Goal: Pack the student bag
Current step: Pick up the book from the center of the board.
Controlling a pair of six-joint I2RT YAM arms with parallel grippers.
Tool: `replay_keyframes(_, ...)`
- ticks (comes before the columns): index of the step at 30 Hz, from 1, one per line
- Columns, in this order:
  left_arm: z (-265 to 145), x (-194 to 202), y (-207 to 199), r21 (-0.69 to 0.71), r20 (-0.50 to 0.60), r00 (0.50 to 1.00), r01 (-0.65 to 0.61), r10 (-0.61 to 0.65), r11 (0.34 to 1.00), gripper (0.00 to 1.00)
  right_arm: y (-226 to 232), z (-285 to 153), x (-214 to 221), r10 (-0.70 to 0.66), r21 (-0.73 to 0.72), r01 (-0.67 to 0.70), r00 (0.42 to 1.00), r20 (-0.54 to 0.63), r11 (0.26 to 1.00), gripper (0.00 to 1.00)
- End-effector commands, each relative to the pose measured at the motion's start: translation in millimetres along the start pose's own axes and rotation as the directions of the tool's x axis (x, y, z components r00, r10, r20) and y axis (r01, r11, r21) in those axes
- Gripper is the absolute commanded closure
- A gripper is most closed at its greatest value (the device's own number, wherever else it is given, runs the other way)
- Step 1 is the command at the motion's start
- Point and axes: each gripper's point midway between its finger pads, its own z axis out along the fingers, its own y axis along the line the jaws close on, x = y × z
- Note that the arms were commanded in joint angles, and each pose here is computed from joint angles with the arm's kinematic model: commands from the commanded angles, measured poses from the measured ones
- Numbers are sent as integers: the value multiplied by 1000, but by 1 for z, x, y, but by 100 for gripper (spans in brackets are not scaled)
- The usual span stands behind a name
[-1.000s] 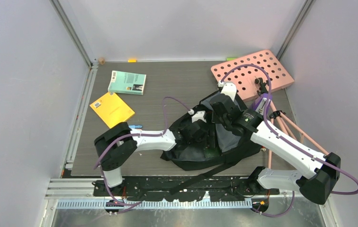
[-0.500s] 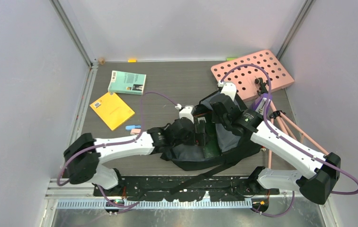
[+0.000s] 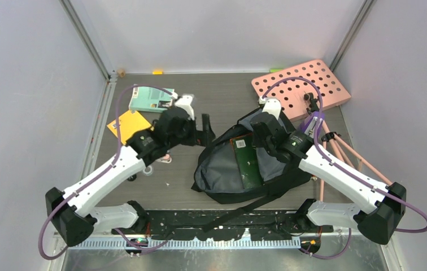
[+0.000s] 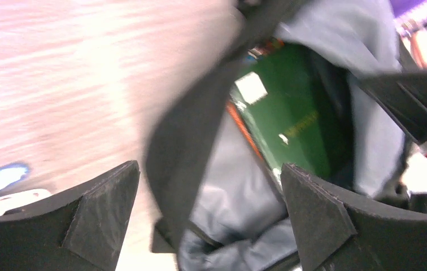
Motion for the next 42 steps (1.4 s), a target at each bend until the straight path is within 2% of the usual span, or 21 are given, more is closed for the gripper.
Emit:
replay_keyframes(1,-18,-17,59,-115,-77,997,-30,21,993,0,21,-15,-47,122,-112,-106,981,148,988,100)
replay_keyframes(4,-18,-41,106,-214,1,998,68,-69,975,0,21,-16,-47,126,-123,-107,980,156,987,100)
replay_keyframes(7,-15,-66,140,-230,144,964,251,-222,940,0,22,-16,-47,125,-133,-103,979,162,986,100)
replay_keyframes(9,-10,-88,162,-216,288,912,359,-292,908,0,22,-16,-48,122,-137,-99,978,167,986,100)
replay_keyframes(12,-2,-104,193,-196,461,807,499,-370,844,0,24,-16,-47,119,-147,-94,978,170,985,100)
replay_keyframes(15,14,-108,227,-161,566,708,597,-422,786,0,27,-17,-48,125,-168,-97,977,171,981,100)
replay_keyframes(19,41,-103,272,-112,637,580,722,-508,683,0,28,-18,-47,132,-182,-100,976,171,978,100)
replay_keyframes(23,65,-104,303,-98,668,536,752,-517,652,1,29,-17,-46,132,-185,-100,977,170,978,100)
replay_keyframes(27,87,-97,327,-55,701,455,803,-550,594,3,33,-12,-44,125,-185,-94,979,159,978,100)
replay_keyframes(31,103,-88,350,-65,733,417,829,-537,555,7,35,-7,-42,110,-173,-83,982,152,981,100)
replay_keyframes(34,111,-92,359,-52,758,399,825,-516,562,10,37,-4,-42,103,-173,-77,984,146,982,100)
replay_keyframes(42,116,-92,379,-121,786,409,837,-464,534,16,41,3,-36,98,-171,-76,987,125,982,100)
